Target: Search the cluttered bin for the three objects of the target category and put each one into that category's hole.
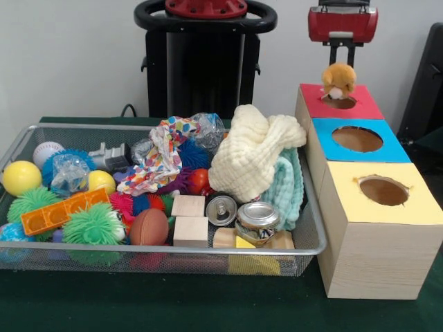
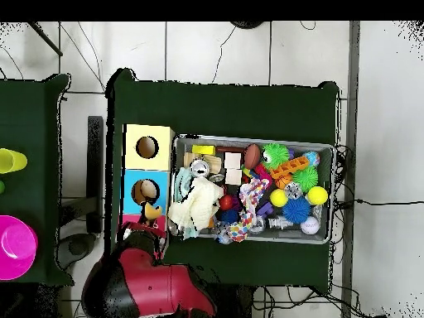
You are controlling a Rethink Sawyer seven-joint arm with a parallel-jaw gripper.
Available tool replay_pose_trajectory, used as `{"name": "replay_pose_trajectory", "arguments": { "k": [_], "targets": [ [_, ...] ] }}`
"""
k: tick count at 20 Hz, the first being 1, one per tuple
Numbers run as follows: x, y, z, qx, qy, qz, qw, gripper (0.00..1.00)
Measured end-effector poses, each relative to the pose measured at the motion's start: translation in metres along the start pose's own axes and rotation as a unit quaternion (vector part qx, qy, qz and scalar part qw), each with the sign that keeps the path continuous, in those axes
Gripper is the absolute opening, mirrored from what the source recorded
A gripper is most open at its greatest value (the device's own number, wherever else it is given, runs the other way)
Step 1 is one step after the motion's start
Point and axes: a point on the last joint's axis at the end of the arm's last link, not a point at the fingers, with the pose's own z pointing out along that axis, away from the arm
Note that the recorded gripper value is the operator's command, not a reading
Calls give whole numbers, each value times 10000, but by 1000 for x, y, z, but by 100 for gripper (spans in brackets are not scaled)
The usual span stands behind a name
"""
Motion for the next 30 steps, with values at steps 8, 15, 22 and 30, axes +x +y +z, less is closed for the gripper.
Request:
{"name": "replay_pose_trajectory", "arguments": {
  "k": [8, 15, 22, 30],
  "targets": [
    [10, 8, 11, 85, -4, 361, 9993, 0],
    [11, -1, 17, 230, 41, 509, 9984, 100],
    [11, -6, 17, 296, 27, 524, 9982, 100],
    [11, -10, 14, 360, -17, 528, 9980, 100]
  ]
}}
